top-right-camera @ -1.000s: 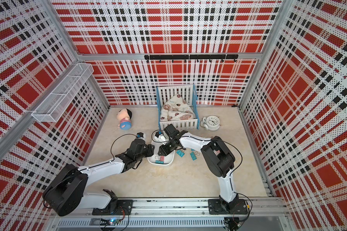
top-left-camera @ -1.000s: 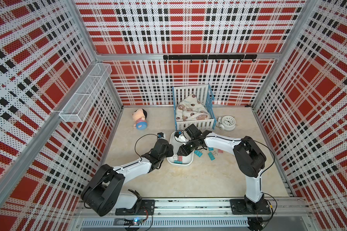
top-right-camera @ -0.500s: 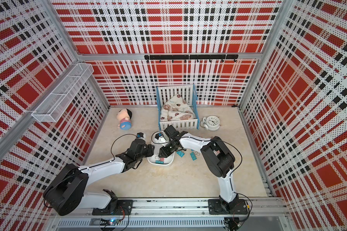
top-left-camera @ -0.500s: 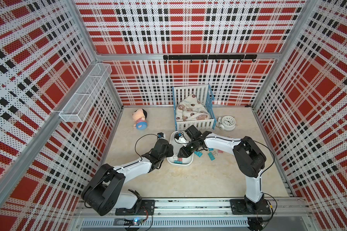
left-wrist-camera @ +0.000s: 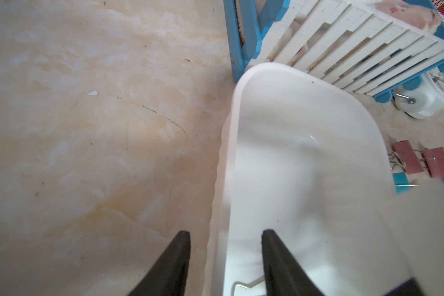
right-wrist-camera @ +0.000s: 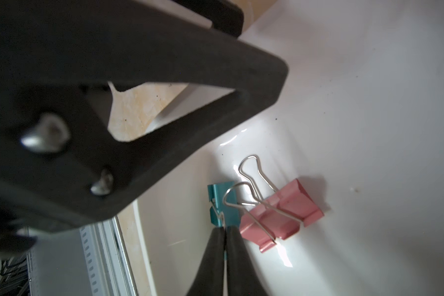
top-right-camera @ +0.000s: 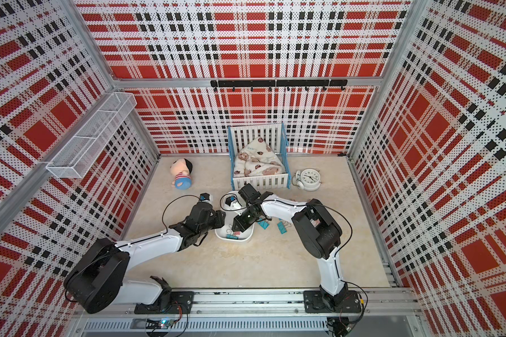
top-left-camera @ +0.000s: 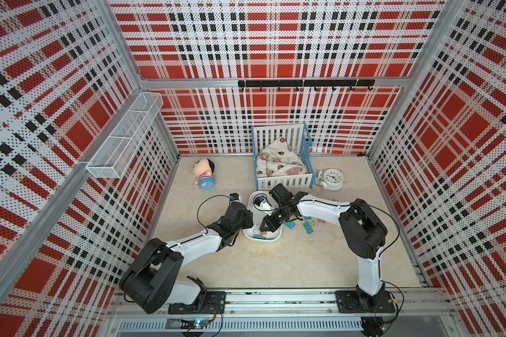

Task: Take out the binder clips from the storage box
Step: Pick up the binder clip from the storage box.

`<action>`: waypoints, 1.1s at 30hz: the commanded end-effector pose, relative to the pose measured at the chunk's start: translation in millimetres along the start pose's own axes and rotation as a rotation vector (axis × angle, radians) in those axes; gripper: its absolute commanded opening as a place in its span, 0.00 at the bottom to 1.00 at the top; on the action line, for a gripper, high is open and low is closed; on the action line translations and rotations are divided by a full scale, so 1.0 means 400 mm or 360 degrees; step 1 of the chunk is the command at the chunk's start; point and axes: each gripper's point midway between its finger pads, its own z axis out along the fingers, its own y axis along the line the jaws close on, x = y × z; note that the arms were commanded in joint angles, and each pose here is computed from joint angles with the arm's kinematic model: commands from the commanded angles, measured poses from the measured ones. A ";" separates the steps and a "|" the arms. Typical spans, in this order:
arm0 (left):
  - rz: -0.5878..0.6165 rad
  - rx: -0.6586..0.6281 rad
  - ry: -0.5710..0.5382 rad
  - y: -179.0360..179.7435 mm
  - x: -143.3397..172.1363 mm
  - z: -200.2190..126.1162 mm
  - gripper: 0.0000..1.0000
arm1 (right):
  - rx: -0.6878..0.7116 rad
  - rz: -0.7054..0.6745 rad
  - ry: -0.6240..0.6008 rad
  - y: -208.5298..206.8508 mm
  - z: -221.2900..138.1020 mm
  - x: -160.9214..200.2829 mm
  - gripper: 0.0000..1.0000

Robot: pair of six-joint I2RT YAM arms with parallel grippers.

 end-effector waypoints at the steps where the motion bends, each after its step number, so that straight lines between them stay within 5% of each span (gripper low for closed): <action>1: 0.0009 -0.0012 -0.0019 -0.007 -0.017 0.001 0.52 | -0.0023 -0.0062 -0.0032 0.037 -0.029 -0.028 0.07; 18: 0.0015 -0.0011 -0.0030 -0.011 -0.026 0.000 0.52 | 0.0102 -0.0194 -0.0205 0.083 -0.178 -0.119 0.04; 33: 0.0030 -0.0005 -0.0023 -0.017 -0.028 0.006 0.52 | 0.0371 0.0036 -0.0367 -0.004 -0.375 -0.025 0.04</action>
